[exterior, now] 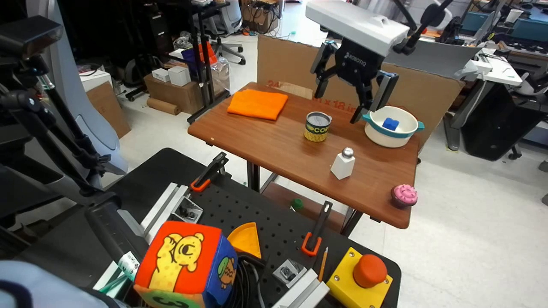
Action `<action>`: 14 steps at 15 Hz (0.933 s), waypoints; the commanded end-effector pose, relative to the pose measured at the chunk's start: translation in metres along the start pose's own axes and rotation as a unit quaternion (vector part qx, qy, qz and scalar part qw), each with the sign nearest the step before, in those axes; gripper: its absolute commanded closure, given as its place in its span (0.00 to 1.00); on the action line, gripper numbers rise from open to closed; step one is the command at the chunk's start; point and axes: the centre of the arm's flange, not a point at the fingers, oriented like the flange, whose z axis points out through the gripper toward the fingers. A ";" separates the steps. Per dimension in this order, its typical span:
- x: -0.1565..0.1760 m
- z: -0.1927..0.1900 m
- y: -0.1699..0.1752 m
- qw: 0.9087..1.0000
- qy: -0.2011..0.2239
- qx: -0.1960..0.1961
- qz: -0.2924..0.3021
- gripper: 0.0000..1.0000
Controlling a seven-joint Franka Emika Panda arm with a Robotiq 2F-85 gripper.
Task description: Move the bottle to the left
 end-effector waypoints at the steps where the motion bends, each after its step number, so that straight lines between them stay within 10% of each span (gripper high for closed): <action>1: 0.037 0.020 0.007 0.999 -0.007 0.004 0.034 0.00; 14: 0.072 0.107 0.035 0.983 -0.083 -0.115 0.119 0.00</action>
